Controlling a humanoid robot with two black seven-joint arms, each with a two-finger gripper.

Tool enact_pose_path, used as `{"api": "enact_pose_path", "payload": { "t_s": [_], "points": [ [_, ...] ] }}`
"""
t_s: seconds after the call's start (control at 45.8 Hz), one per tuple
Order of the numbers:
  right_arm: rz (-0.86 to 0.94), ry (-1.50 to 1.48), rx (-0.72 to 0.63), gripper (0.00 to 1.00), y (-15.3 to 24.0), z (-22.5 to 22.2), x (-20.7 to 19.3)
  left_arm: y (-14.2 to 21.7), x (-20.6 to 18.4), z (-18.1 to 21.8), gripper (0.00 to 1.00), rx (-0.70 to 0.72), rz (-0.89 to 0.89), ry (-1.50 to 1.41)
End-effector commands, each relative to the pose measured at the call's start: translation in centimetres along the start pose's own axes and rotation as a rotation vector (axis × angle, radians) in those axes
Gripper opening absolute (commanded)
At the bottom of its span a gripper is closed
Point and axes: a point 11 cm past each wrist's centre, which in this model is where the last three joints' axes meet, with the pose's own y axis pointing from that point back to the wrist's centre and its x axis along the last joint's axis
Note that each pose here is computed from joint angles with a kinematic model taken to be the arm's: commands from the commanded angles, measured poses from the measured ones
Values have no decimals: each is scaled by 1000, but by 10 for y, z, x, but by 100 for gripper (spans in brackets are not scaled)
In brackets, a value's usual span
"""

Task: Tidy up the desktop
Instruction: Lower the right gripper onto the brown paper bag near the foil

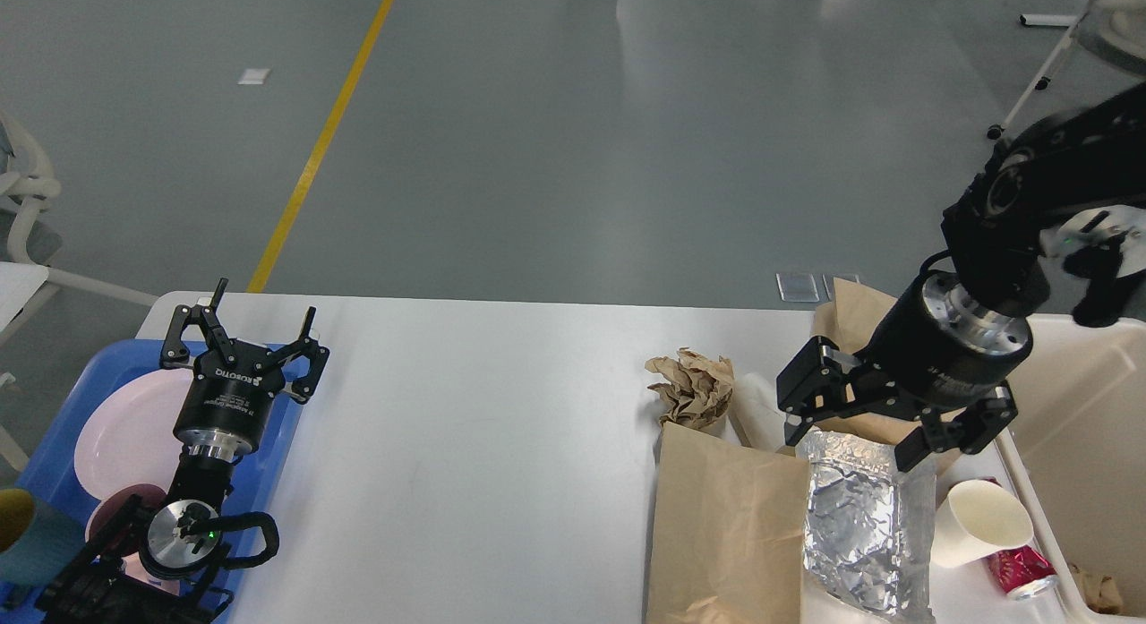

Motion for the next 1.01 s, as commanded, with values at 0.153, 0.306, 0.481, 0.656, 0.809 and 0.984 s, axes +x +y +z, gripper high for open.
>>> {"api": "enact_pose_path", "payload": {
  "t_s": [0.153,0.306,0.481,0.656,0.809,0.984],
  "points": [
    [-21,-75,-6,98,-128,22,-8,0,0,0,96,0,-1,0],
    [-1,-54,-23,98,-158,24,-10,0,0,0,96,0,-1,0],
    [6,-51,18,98,-189,12,-8,0,0,0,96,2,-1,0],
    [46,-70,13,98,-207,16,-1,0,0,0,96,2,-1,0],
    [79,-48,-6,98,-231,12,-4,0,0,0,96,0,-1,0],
    [105,-41,-16,99,-242,11,-9,0,0,0,96,0,0,0]
  ]
}}
